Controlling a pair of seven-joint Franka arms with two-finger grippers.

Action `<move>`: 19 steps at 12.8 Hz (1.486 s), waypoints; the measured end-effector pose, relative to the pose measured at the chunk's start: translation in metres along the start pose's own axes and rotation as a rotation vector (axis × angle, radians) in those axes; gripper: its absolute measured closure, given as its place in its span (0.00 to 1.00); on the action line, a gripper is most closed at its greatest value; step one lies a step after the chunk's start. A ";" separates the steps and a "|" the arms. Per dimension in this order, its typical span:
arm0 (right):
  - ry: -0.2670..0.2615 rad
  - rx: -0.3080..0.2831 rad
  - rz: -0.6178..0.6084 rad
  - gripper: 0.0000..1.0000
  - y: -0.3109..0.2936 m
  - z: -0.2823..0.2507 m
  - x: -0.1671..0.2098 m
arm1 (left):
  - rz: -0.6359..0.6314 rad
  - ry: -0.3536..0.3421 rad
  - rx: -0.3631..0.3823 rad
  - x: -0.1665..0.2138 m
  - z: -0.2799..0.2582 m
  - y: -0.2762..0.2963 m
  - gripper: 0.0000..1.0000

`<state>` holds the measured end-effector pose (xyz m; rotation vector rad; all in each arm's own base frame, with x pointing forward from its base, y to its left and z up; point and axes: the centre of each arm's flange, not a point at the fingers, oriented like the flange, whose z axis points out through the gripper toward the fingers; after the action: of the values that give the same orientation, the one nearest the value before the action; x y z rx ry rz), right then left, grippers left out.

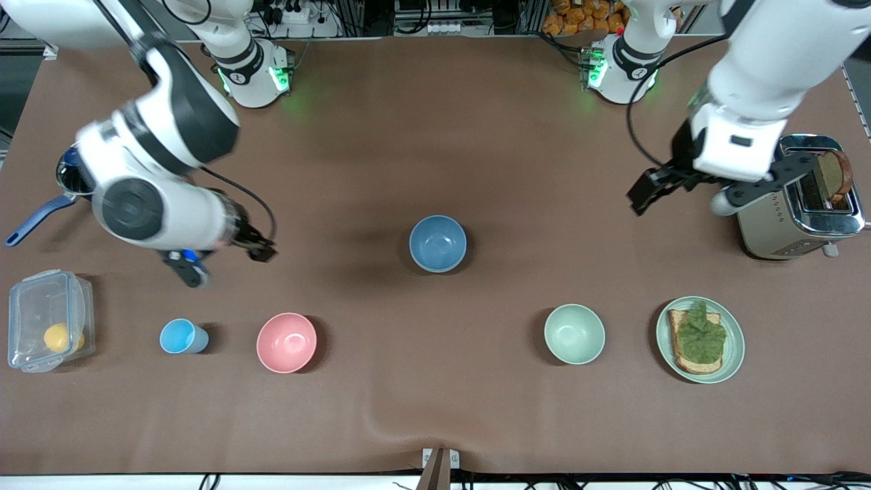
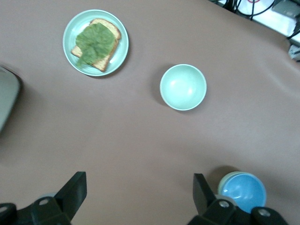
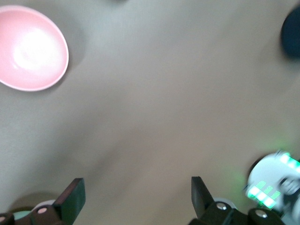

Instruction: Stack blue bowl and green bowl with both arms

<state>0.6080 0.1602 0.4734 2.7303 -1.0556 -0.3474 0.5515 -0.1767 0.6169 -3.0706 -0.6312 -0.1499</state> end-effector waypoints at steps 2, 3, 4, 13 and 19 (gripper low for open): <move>0.044 0.000 -0.116 0.00 0.041 -0.021 0.032 | 0.061 -0.012 0.017 0.008 -0.007 -0.018 0.00; 0.062 -0.001 -0.170 0.00 0.059 -0.028 0.048 | 0.076 -0.012 0.019 0.012 -0.010 -0.024 0.00; 0.078 0.003 -0.235 0.00 0.074 -0.035 0.060 | 0.088 -0.011 0.020 0.016 -0.012 -0.029 0.00; 0.238 0.187 -0.516 0.00 0.171 -0.112 0.105 | 0.440 -0.146 0.075 0.032 0.002 -0.078 0.00; 0.320 0.200 -0.518 0.00 0.184 -0.107 0.077 | 0.411 -0.159 0.027 0.033 -0.005 -0.112 0.00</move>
<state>0.5771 -0.0154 0.6126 3.0681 -0.3080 0.1359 0.5369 -0.0612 0.6230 -3.1232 0.0079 0.1051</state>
